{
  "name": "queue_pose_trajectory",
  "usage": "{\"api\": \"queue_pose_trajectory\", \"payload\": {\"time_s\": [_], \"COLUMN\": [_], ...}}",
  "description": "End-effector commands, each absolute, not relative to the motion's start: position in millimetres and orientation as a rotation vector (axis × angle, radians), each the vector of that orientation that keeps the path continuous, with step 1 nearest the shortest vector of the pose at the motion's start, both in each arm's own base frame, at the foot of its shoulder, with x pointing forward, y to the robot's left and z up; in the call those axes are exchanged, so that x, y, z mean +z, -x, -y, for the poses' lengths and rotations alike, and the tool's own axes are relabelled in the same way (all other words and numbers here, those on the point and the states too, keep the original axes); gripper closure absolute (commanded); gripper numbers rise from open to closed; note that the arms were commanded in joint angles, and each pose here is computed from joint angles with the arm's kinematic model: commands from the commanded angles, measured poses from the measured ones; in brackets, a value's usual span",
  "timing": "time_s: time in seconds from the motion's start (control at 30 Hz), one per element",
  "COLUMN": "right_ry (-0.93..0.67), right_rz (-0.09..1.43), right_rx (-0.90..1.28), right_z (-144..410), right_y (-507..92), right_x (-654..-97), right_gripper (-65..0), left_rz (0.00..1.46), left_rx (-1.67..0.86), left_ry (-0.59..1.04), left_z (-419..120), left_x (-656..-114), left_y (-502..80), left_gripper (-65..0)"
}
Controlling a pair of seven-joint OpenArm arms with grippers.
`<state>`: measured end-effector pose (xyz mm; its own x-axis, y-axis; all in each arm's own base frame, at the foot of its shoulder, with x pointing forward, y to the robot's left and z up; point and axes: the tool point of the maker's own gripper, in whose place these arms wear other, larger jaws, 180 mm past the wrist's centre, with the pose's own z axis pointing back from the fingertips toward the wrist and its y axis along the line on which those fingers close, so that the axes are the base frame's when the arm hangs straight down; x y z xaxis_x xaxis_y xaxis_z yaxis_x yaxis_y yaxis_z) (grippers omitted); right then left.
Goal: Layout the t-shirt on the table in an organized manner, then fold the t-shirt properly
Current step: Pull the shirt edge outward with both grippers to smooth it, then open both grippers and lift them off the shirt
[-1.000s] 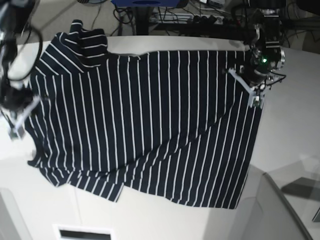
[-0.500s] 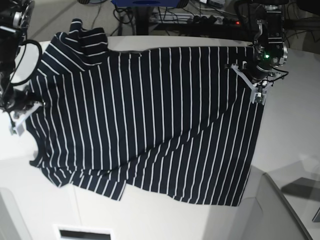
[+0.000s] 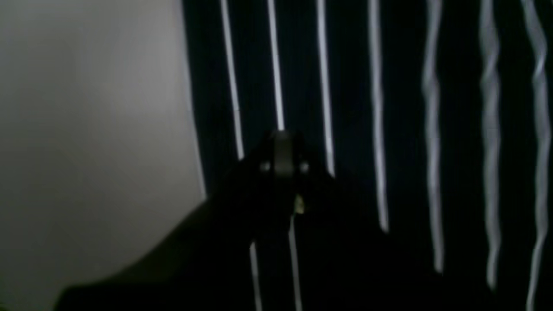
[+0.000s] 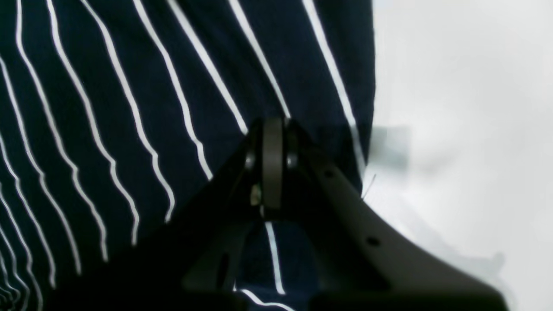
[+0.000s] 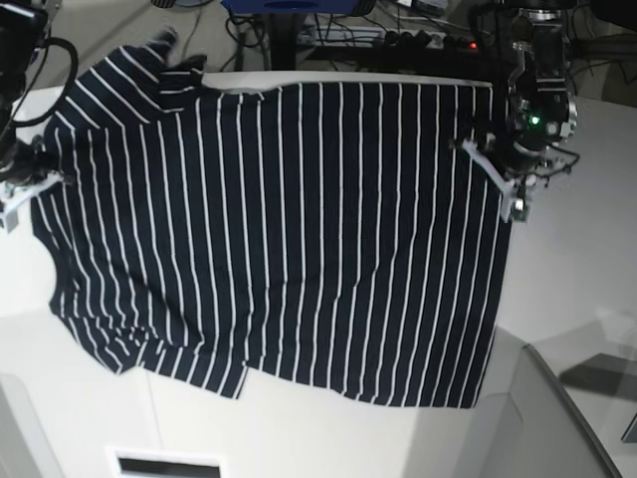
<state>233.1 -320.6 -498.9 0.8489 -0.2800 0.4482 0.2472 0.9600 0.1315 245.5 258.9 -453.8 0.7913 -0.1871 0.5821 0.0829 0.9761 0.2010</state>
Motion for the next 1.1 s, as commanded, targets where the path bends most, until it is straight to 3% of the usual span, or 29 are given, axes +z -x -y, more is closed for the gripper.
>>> {"api": "queue_pose_trajectory", "payload": {"time_s": [0.0, 0.17, 0.33, 0.77, 1.07], "right_ry": [-0.034, -0.034, 0.018, 0.025, 0.011], "right_rz": [0.411, 0.418, 0.441, 0.518, 0.466], "right_rx": [-0.264, -0.238, -0.266, -0.234, -0.261], "right_z": [328, 316, 319, 310, 312], "right_y": [-215, -209, -206, -221, -213], "right_x": [-504, -498, -489, -466, -483], "right_gripper": [-0.5, -0.5, -0.5, -0.3, -0.3], "left_rz": [0.71, 0.775, 0.734, 0.513, 0.385], "left_rx": [-0.148, -0.133, -0.154, -0.237, -0.304], "left_ry": [-0.191, -0.186, -0.15, -0.202, -0.31], "left_z": [-264, -262, -247, -264, -290], "left_x": [-435, -419, -437, -472, -492], "left_y": [-266, -301, -307, -215, -182], "left_gripper": [0.0, 0.0, 0.0, 0.0, 0.0]}}
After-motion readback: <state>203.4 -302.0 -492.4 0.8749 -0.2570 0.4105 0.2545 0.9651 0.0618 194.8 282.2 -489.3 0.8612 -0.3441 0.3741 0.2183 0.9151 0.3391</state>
